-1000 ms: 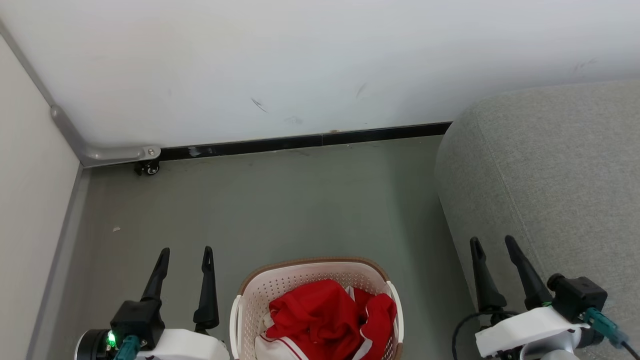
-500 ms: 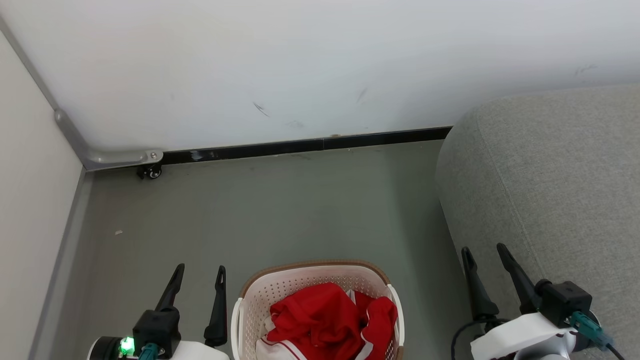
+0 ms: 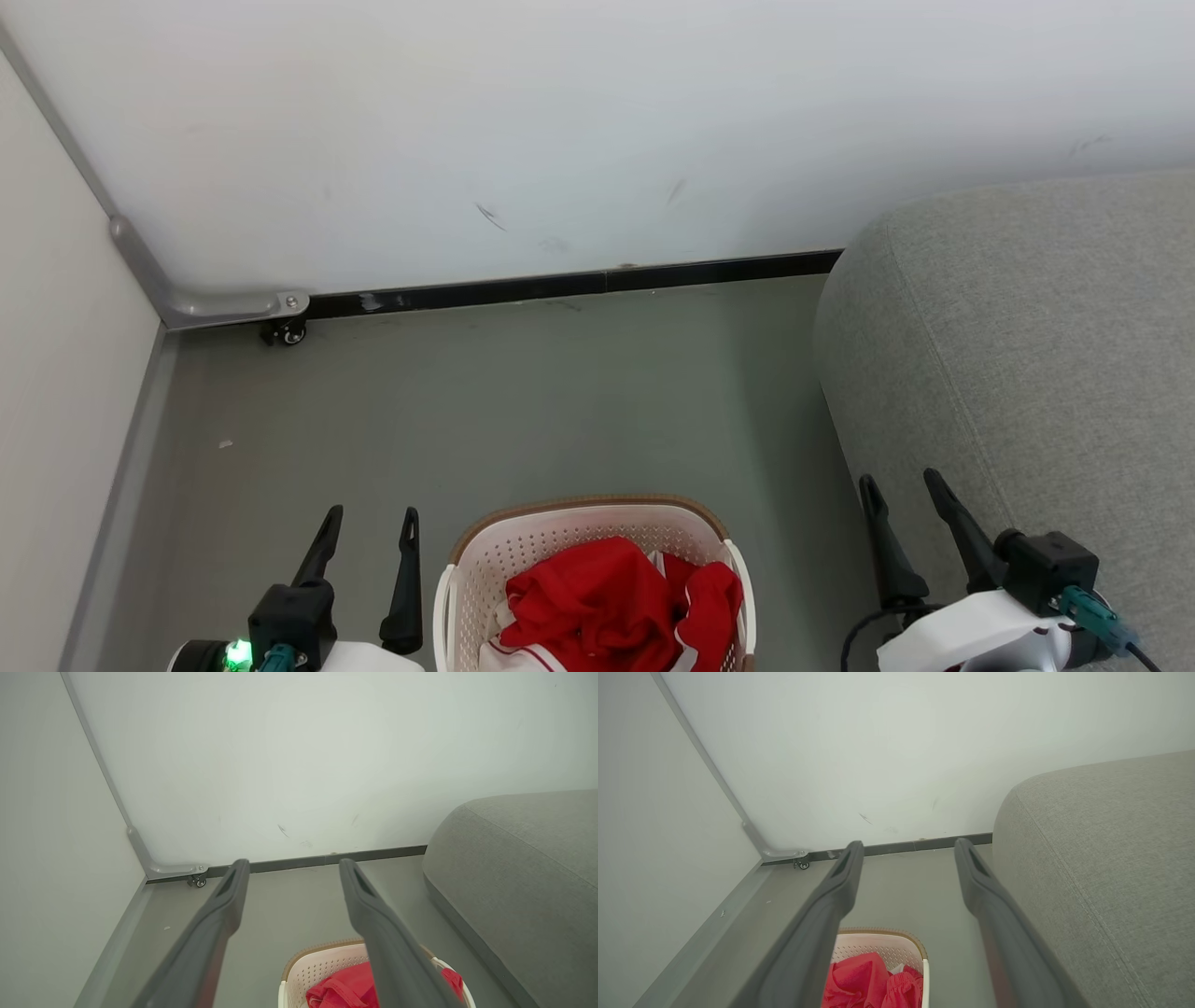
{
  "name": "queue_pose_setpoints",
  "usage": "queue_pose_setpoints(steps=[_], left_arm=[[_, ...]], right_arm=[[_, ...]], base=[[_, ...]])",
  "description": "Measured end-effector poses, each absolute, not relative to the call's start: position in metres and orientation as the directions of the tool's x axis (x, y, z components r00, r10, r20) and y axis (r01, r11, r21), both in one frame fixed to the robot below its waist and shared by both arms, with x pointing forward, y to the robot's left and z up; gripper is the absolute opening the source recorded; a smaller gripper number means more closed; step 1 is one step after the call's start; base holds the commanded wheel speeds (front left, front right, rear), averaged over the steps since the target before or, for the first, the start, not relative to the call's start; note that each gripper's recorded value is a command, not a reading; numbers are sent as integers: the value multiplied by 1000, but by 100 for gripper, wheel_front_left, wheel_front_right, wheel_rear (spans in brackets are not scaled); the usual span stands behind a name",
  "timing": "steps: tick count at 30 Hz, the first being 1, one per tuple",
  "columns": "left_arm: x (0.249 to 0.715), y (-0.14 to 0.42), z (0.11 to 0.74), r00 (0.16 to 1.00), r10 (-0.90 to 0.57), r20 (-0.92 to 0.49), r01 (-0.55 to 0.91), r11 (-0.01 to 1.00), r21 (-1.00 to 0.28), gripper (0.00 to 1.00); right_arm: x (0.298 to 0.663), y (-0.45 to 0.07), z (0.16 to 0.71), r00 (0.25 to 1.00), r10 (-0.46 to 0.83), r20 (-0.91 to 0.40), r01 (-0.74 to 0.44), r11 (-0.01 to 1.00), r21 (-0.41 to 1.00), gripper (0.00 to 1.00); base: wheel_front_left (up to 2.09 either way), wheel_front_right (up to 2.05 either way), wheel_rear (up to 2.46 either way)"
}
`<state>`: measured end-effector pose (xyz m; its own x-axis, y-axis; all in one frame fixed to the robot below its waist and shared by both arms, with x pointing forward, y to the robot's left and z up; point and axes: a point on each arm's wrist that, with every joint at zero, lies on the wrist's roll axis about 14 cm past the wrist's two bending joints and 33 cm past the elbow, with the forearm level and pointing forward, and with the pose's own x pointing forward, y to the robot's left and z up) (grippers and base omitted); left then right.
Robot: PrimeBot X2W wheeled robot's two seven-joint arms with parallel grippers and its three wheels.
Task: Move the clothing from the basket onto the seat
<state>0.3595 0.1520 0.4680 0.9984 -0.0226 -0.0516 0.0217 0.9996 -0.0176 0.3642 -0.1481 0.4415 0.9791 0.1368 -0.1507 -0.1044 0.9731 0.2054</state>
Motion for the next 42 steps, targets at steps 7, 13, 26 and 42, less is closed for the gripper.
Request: queue_pose_setpoints(steps=[7,13,26,42], left_arm=[[358,153,466,998,-18,-58,17,1000,-18,100],[357,154,464,998,-15,-64,13,1000,-24,100],[360,154,459,997,-10,-79,8,1000,-22,100],[385,140,455,993,-69,-93,68,998,-4,100]], right_arm=[[363,-144,439,975,149,-166,-114,972,205,100],[362,-143,437,973,153,-172,-117,972,205,100],[363,-144,433,972,148,-184,-107,971,215,100],[368,-168,426,977,75,-198,-31,976,217,100]], base=[[0,0,0],[0,0,0],[0,0,0],[0,0,0]])
